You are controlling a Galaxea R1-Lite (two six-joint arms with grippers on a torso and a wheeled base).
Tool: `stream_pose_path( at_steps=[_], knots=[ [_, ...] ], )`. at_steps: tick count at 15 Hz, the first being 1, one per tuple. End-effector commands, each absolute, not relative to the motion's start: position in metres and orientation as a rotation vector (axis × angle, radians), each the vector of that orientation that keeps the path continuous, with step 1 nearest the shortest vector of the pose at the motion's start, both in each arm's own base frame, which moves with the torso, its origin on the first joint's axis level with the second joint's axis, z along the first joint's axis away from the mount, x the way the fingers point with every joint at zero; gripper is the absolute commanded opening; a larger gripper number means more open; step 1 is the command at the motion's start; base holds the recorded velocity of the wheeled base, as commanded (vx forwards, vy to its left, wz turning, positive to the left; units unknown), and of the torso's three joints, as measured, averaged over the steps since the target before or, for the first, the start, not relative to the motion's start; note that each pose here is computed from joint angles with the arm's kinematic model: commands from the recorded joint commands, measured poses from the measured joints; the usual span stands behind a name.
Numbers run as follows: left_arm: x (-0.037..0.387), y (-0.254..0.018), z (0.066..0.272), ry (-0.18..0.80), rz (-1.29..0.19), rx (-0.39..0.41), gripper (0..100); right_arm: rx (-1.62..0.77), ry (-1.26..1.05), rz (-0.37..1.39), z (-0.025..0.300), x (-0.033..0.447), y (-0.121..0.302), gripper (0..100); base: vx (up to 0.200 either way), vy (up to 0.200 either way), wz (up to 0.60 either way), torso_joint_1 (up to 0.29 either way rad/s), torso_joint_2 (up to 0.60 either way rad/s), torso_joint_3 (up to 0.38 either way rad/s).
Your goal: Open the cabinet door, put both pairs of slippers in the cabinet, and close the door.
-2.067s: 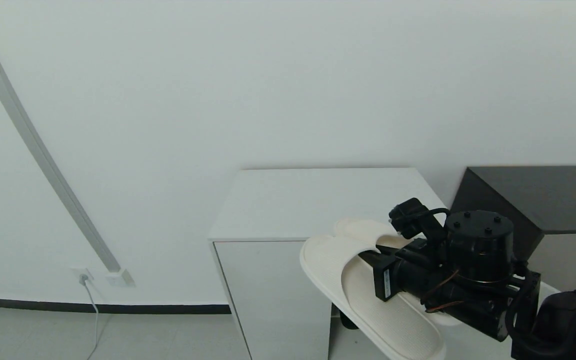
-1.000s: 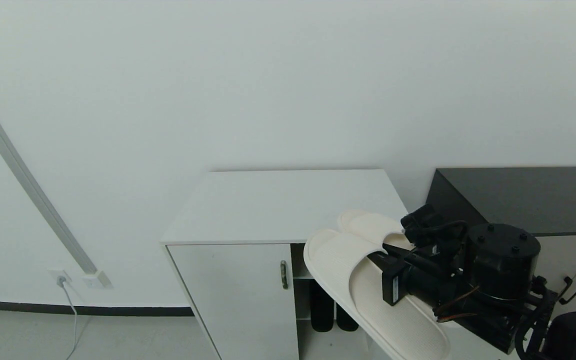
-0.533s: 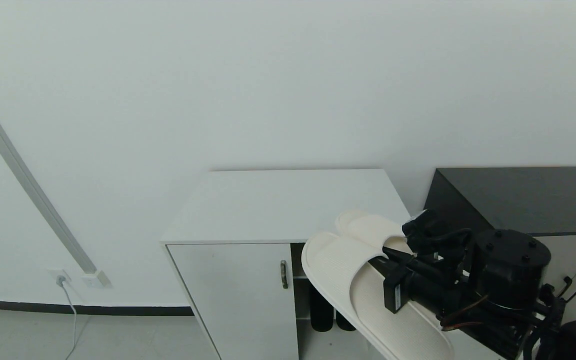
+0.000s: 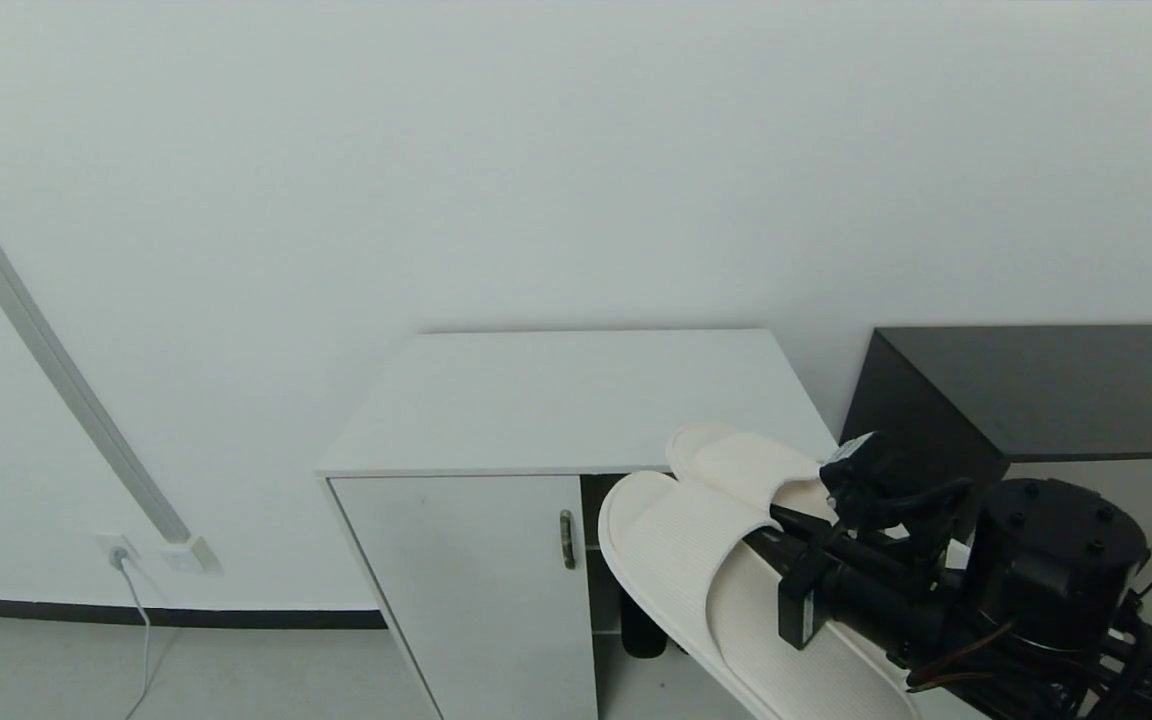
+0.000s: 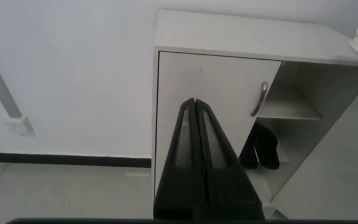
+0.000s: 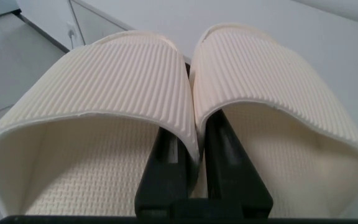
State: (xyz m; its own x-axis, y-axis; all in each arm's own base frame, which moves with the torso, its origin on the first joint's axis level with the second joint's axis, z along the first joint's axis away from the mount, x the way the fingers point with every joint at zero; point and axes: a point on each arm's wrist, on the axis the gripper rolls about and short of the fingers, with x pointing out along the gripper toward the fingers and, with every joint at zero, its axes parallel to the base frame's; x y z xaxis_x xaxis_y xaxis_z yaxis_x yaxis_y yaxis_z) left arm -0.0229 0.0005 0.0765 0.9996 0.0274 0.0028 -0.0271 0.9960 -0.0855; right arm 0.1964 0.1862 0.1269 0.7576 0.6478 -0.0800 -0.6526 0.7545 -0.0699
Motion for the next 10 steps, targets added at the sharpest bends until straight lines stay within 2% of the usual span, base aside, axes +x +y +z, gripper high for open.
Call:
stream_pose_path(
  at_steps=[1, 4, 10],
  knots=[
    [-0.0228, 0.0006, 0.0766, -0.003, 0.029, -0.086, 0, -0.098, 0.057, 0.726, 0.1253, 0.1949, 0.1876, 0, 0.0, 0.0, 0.0, -0.149, 0.36, 0.203],
    [-0.0228, 0.0006, 0.0766, -0.003, 0.029, -0.086, 0, -0.1, 0.066, 0.731, 0.1234, 0.194, 0.1873, 0, 0.0, 0.0, 0.0, -0.185, 0.42, 0.24],
    [-0.0228, 0.0006, 0.0766, -0.003, 0.029, -0.086, 0, -0.102, 0.074, 0.729, 0.1174, 0.1966, 0.1893, 0, 0.0, 0.0, 0.0, -0.229, 0.55, 0.316]
  ],
)
